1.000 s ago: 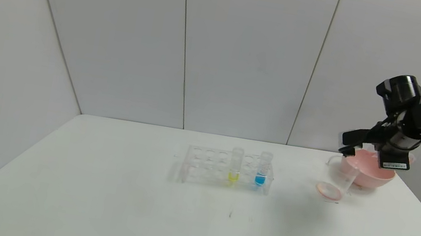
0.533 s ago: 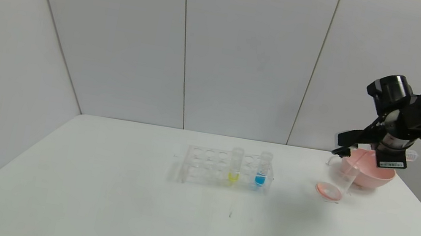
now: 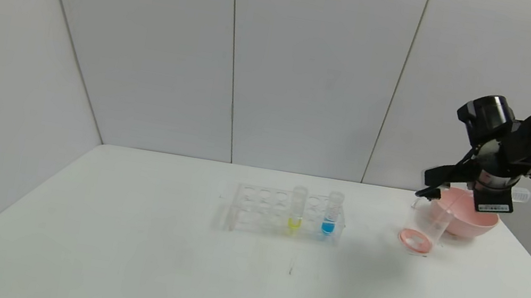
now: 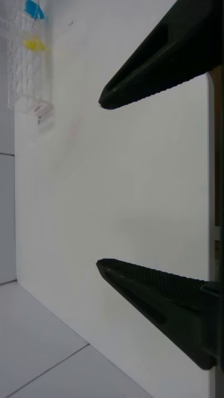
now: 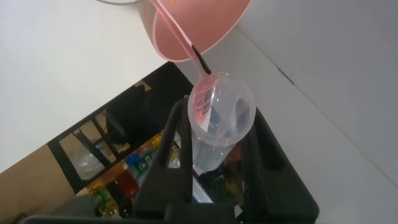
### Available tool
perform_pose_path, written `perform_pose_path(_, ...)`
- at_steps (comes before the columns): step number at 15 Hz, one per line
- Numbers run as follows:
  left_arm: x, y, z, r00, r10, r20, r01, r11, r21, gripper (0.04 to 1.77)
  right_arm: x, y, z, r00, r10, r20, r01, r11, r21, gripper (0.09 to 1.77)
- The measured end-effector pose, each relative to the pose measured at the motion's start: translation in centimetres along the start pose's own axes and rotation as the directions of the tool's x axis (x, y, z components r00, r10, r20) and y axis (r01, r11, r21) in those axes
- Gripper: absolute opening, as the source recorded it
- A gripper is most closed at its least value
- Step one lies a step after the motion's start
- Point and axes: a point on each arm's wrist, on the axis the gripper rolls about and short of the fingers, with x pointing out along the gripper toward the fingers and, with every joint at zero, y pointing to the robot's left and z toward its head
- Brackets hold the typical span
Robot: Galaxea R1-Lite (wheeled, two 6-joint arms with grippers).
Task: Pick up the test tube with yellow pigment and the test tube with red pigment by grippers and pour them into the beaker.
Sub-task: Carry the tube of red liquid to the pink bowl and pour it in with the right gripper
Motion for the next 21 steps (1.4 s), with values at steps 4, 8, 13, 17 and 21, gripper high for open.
perform_pose_path(4, 0.0, 0.0, 0.0, 1.000, 0.000, 0.000, 0.000, 1.000, 0.000, 1.72, -0.5, 0.1, 0.5, 0.998, -0.016, -0.068, 0.015, 1.000, -0.013, 0.50)
perform_pose_path(8, 0.0, 0.0, 0.0, 1.000, 0.000, 0.000, 0.000, 1.000, 0.000, 1.72, -0.9, 0.2, 1.0, 0.997, -0.025, -0.070, 0.023, 1.000, -0.019, 0.50)
perform_pose_path(13, 0.0, 0.0, 0.0, 1.000, 0.000, 0.000, 0.000, 1.000, 0.000, 1.72, -1.2, 0.2, 1.2, 0.997, -0.030, -0.065, 0.029, 0.999, -0.022, 0.50)
perform_pose_path(17, 0.0, 0.0, 0.0, 1.000, 0.000, 0.000, 0.000, 1.000, 0.000, 1.72, -1.3, 0.2, 1.1, 0.995, -0.035, -0.094, 0.033, 0.999, -0.021, 0.50)
perform_pose_path(21, 0.0, 0.0, 0.0, 1.000, 0.000, 0.000, 0.000, 1.000, 0.000, 1.72, -1.3, 0.2, 1.2, 0.995, -0.036, -0.094, 0.034, 0.999, -0.021, 0.50)
